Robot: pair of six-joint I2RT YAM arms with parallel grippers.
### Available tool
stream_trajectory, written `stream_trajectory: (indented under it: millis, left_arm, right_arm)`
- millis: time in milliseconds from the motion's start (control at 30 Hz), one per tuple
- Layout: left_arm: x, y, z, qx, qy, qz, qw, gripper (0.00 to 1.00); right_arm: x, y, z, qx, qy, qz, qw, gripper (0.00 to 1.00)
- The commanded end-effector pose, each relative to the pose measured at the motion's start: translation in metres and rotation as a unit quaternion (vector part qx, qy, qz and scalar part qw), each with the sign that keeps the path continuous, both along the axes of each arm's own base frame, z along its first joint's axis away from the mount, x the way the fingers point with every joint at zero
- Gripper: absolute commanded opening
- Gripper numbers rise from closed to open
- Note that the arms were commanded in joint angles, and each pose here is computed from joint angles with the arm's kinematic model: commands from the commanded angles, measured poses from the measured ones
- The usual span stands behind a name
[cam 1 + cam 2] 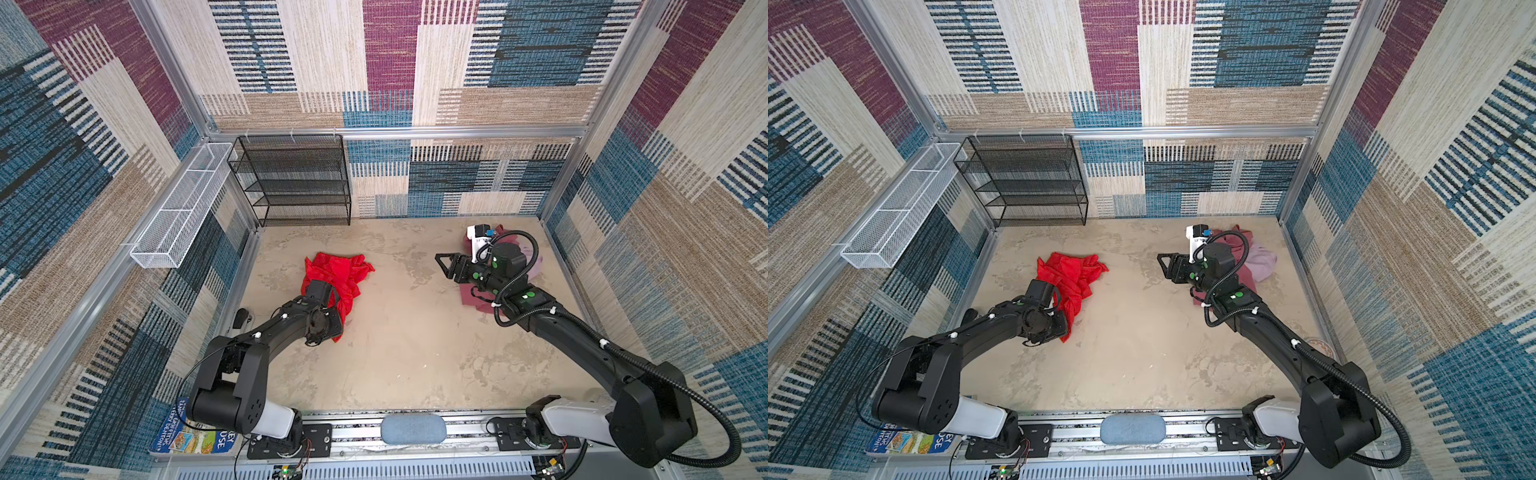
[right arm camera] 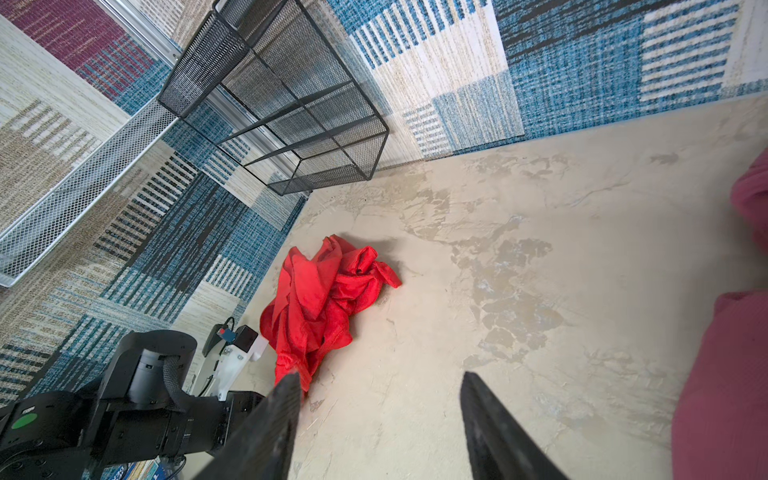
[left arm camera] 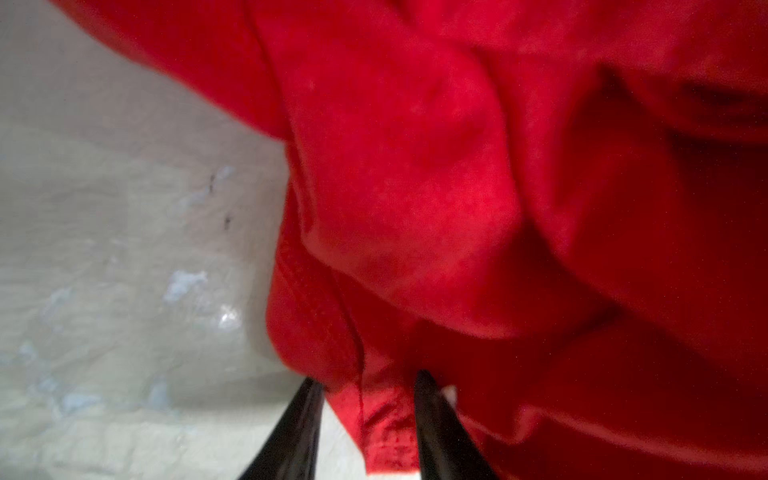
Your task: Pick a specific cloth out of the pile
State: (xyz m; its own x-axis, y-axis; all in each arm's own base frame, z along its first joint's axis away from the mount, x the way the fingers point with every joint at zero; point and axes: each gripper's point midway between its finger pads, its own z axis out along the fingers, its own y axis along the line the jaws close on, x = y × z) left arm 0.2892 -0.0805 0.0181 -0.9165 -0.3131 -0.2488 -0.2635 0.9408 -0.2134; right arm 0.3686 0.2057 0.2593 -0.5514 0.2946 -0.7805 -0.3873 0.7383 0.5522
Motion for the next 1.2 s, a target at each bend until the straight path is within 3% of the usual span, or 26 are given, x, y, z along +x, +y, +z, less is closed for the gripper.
stream_trajectory:
  millis: [0, 67, 300, 667, 833, 1167]
  left_arm:
    - [-0.008, 0.0, -0.014, -0.001, 0.023, 0.0, 1.0, 0.16]
    - [-0.007, -0.001, -0.015, -0.001, 0.024, 0.0, 1.0, 0.0]
    - [-0.005, 0.009, 0.021, 0.019, -0.018, 0.006, 1.0, 0.0]
    - [0.011, 0.026, 0.139, 0.043, -0.156, 0.02, 0.987, 0.0]
    - [0.042, 0.022, 0.173, 0.034, -0.202, 0.022, 0.979, 0.0]
    - [0.132, -0.012, 0.225, 0.004, -0.261, -0.022, 0.965, 0.0]
  right_arm:
    - [0.004, 0.0, 0.012, 0.01, -0.018, -0.005, 1.0, 0.64]
    - [0.004, 0.001, 0.011, 0.009, -0.017, -0.005, 1.0, 0.64]
    - [0.004, 0.0, 0.011, 0.012, -0.016, -0.008, 1.0, 0.64]
    - [0.003, 0.002, 0.013, 0.02, -0.017, -0.003, 1.0, 0.64]
    - [0.003, 0.001, 0.013, 0.019, -0.02, -0.004, 1.0, 0.64]
    - [0.001, -0.005, 0.018, 0.012, -0.029, -0.017, 0.999, 0.65]
